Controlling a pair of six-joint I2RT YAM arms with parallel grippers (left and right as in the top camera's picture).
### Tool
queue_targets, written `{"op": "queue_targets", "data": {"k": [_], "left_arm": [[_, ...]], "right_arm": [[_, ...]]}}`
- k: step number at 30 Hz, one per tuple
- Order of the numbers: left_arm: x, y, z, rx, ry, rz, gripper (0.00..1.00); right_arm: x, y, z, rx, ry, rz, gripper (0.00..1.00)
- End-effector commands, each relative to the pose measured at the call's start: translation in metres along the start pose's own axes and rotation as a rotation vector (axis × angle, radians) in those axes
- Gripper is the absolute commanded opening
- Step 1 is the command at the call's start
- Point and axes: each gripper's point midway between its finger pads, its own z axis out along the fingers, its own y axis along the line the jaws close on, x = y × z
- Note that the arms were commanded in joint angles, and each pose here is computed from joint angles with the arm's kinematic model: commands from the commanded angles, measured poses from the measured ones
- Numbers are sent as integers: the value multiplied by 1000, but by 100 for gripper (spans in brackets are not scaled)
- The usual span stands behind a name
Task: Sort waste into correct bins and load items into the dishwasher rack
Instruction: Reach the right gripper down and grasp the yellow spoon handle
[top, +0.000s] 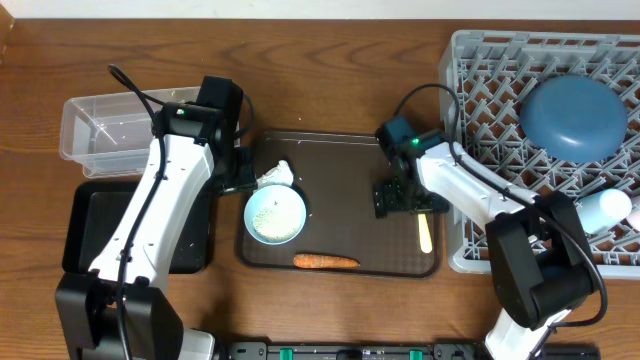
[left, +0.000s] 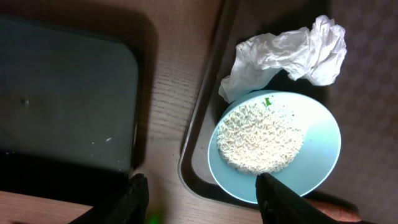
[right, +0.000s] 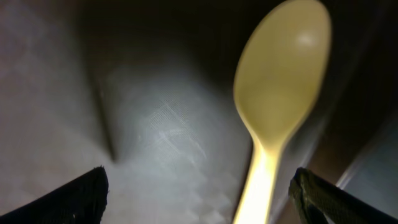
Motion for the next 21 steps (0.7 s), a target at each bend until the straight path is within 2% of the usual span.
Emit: {"op": "queue_targets", "data": {"k": [1, 7, 8, 10, 15, 19, 21], "left_arm": [[1, 3, -5, -4, -15, -9, 58], [1, 3, -5, -3, -15, -9, 58], [1, 3, -5, -3, -15, -9, 58], [1, 3, -5, -3, -15, -9, 58], [1, 3, -5, -3, -16, -9, 58], [1, 3, -5, -4, -15, -9, 58], [1, 3, -5, -3, -15, -9, 58]], "right_arm": [[4, 1, 12, -6, 4, -15, 93], [8, 6, 23, -41, -1, -18, 90], [11, 8, 24, -55, 12, -18, 87], [14, 11, 24, -76, 27, -18, 74], [14, 15, 24, -92, 25, -21, 59], [14, 15, 24, -92, 25, -21, 39], [14, 15, 24, -92, 25, -21, 34]]}}
